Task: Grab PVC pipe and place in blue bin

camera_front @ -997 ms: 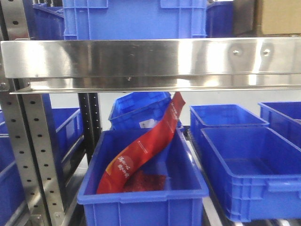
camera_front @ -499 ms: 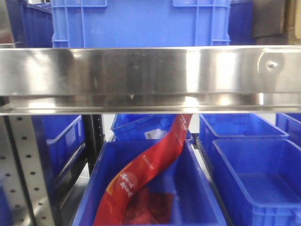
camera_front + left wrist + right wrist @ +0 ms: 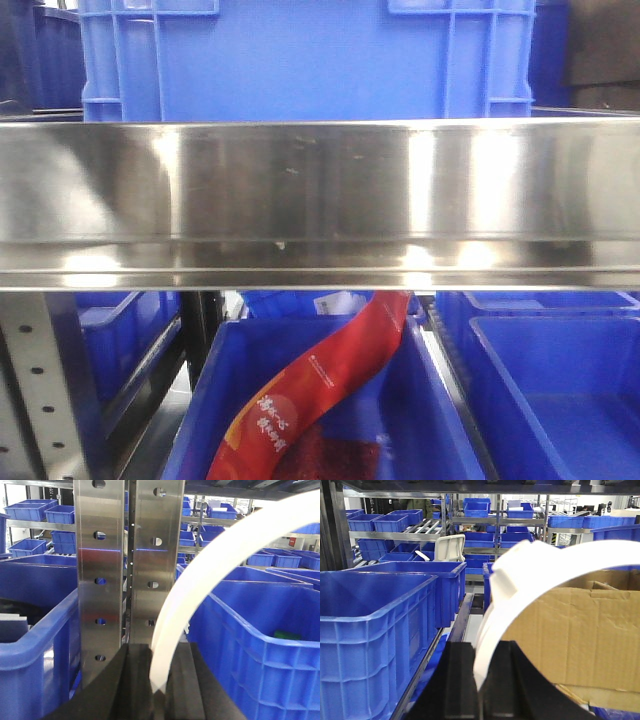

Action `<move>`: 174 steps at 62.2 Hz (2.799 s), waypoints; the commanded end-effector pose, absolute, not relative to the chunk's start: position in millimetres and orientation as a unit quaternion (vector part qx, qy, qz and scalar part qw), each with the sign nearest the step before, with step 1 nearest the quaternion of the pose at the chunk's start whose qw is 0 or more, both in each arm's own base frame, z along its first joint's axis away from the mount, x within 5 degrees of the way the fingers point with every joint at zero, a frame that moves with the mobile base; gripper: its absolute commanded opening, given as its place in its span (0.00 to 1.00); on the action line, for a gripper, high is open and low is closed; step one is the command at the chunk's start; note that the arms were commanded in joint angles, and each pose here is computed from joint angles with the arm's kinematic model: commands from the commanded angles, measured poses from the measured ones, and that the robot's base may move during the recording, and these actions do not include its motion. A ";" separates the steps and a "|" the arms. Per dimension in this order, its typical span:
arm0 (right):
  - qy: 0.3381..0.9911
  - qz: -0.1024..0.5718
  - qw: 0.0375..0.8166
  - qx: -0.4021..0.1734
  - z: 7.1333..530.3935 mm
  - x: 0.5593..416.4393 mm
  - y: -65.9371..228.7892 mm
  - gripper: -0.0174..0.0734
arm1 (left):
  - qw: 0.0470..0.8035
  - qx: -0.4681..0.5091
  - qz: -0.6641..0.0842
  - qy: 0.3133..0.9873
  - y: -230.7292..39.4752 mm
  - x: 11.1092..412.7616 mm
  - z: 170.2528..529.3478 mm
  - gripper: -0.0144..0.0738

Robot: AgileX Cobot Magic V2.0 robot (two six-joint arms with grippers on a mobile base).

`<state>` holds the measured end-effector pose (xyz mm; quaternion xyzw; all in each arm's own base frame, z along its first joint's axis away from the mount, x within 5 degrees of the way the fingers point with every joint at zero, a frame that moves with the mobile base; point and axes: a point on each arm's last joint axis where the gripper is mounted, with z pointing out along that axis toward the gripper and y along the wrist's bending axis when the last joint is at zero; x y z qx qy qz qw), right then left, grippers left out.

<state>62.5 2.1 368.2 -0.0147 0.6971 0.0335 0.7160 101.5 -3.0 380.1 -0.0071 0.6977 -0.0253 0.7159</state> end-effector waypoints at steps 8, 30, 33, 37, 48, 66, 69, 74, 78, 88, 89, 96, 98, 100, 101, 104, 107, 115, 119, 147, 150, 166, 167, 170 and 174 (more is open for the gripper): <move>0.690 0.027 0.724 -0.016 370.1 61.9 1.6 0.01 | 0.730 -0.007 -0.029 0.682 -3.3 99.7 385.8 0.04; 0.690 0.027 0.724 -0.016 370.1 61.9 1.6 0.01 | 0.730 -0.007 -0.029 0.682 -3.3 99.7 385.8 0.04; 0.690 0.027 0.724 -0.016 370.1 61.9 1.6 0.01 | 0.730 -0.007 -0.029 0.682 -3.3 99.7 385.8 0.04; 0.690 0.027 0.724 -0.016 370.1 61.9 1.6 0.01 | 0.730 -0.007 -0.029 0.682 -3.3 99.7 385.8 0.04; 0.690 0.027 0.724 -0.016 370.1 61.9 1.6 0.01 | 0.730 -0.007 -0.029 0.682 -3.3 99.7 385.8 0.04; 0.690 0.027 0.724 -0.016 370.1 61.9 1.6 0.01 | 0.730 -0.007 -0.029 0.682 -3.3 99.7 385.8 0.04; 0.690 0.027 0.724 -0.016 370.1 61.9 1.6 0.01 | 0.730 -0.007 -0.029 0.682 -3.3 99.7 385.8 0.04; 0.690 0.027 0.724 -0.016 370.1 61.9 1.6 0.01 | 0.730 -0.007 -0.029 0.682 -3.3 99.7 385.8 0.04; 0.690 0.027 0.724 -0.016 370.1 61.9 1.6 0.01 | 0.730 -0.007 -0.029 0.682 -3.3 99.7 385.8 0.04; 0.690 0.027 0.724 -0.016 370.1 61.9 1.6 0.01 | 0.730 -0.007 -0.029 0.682 -3.3 99.7 385.8 0.04; 0.689 0.027 0.724 -0.016 370.3 61.9 1.6 0.01 | 0.730 -0.007 -0.029 0.682 -3.3 99.7 385.8 0.04; 0.684 0.028 0.729 -0.017 371.6 61.8 1.9 0.01 | 0.731 -0.007 -0.029 0.682 -3.4 99.6 385.9 0.04; 0.684 0.028 0.729 -0.017 371.6 61.8 1.9 0.01 | 0.731 -0.007 -0.029 0.682 -3.4 99.6 385.9 0.04; 0.681 0.029 0.732 -0.018 372.4 61.7 2.0 0.01 | 0.731 -0.007 -0.029 0.682 -3.4 99.6 385.9 0.04; 0.679 0.029 0.734 -0.018 372.8 61.7 2.1 0.01 | 0.731 -0.007 -0.029 0.682 -3.4 99.6 385.9 0.04; 0.669 0.031 0.742 -0.020 375.2 61.4 2.6 0.01 | 0.731 -0.007 -0.029 0.682 -3.4 99.6 385.9 0.04; 0.662 0.033 0.749 -0.021 376.9 61.2 3.0 0.01 | 0.732 -0.007 -0.029 0.681 -3.4 99.6 386.1 0.04; 0.659 0.034 0.751 -0.022 377.7 61.1 3.1 0.01 | 0.732 -0.007 -0.029 0.681 -3.4 99.6 386.1 0.04; 0.659 0.034 0.751 -0.022 377.7 61.1 3.1 0.01 | 0.732 -0.007 -0.029 0.681 -3.4 99.6 386.1 0.04; 0.642 0.037 0.765 -0.025 381.2 61.1 4.1 0.01 | 0.712 -0.003 -0.023 0.702 -4.3 114.7 379.9 0.04; 0.642 0.037 0.765 -0.025 381.1 61.1 4.1 0.01 | 0.708 -0.004 -0.026 0.706 -4.8 118.5 378.6 0.04; 0.648 0.100 0.755 0.005 385.6 69.0 8.2 0.01 | 0.728 0.032 -0.069 0.682 -18.3 120.0 400.4 0.04; 0.649 0.103 0.754 0.005 386.2 70.0 8.7 0.01 | 0.729 0.038 -0.071 0.680 -19.6 120.3 402.4 0.04; 0.653 0.109 0.749 0.002 388.0 74.5 10.3 0.01 | 0.731 0.057 -0.076 0.676 -24.4 121.8 407.9 0.04; 0.659 0.118 0.743 -0.007 389.9 81.5 13.7 0.01 | 0.731 0.079 -0.079 0.673 -30.9 127.2 414.5 0.04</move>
